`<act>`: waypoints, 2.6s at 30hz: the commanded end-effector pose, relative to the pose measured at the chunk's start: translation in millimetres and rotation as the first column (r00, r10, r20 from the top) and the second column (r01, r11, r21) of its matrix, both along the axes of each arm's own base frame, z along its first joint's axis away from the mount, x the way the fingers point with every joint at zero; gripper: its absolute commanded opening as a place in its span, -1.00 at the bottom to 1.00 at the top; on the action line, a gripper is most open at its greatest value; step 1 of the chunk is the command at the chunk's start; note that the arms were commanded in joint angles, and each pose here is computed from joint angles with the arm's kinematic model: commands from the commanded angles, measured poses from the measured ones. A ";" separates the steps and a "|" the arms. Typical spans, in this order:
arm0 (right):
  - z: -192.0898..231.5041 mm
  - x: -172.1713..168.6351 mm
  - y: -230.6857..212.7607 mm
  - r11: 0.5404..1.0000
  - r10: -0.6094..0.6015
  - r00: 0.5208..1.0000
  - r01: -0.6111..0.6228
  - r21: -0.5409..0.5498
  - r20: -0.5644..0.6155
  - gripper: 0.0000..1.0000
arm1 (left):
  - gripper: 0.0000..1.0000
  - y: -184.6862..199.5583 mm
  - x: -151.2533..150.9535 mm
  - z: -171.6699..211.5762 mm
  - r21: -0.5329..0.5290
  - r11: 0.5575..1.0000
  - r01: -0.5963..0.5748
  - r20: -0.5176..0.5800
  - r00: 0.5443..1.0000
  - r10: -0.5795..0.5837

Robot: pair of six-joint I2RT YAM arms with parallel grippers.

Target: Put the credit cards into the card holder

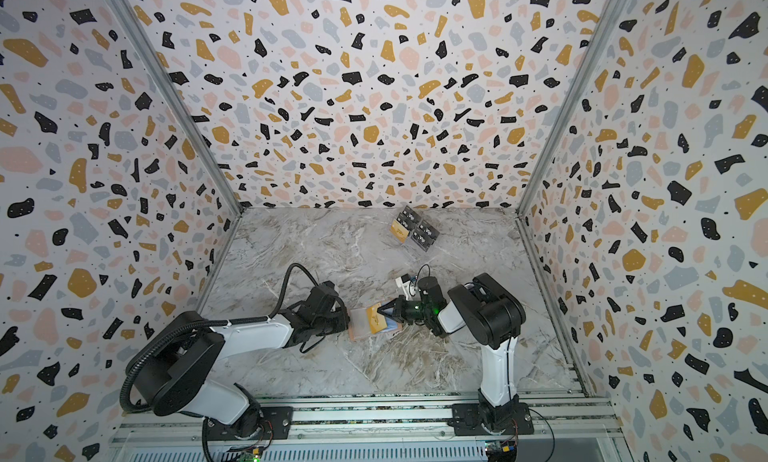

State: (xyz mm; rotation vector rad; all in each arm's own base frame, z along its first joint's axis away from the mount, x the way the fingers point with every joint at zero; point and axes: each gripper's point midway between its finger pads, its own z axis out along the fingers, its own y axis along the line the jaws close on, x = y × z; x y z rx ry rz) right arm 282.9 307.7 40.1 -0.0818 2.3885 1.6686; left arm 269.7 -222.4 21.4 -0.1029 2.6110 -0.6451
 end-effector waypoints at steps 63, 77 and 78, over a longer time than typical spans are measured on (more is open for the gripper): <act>0.5 -39.2 15.6 0.843 0.126 0.987 -0.055 -0.535 0.097 0.47 | -0.77 -19.8 1.5 7.0 -0.103 0.990 0.091 0.008 0.996 -0.091; 17.7 -45.7 24.3 0.872 -0.013 0.992 0.072 -0.484 0.124 0.49 | -0.82 -25.6 -3.5 5.0 -0.178 0.980 0.084 0.005 0.996 -0.085; 20.6 -45.1 21.6 0.863 -0.009 0.991 0.075 -0.500 0.134 0.49 | -0.82 -25.4 -3.6 5.2 -0.177 0.981 0.084 0.005 0.996 -0.084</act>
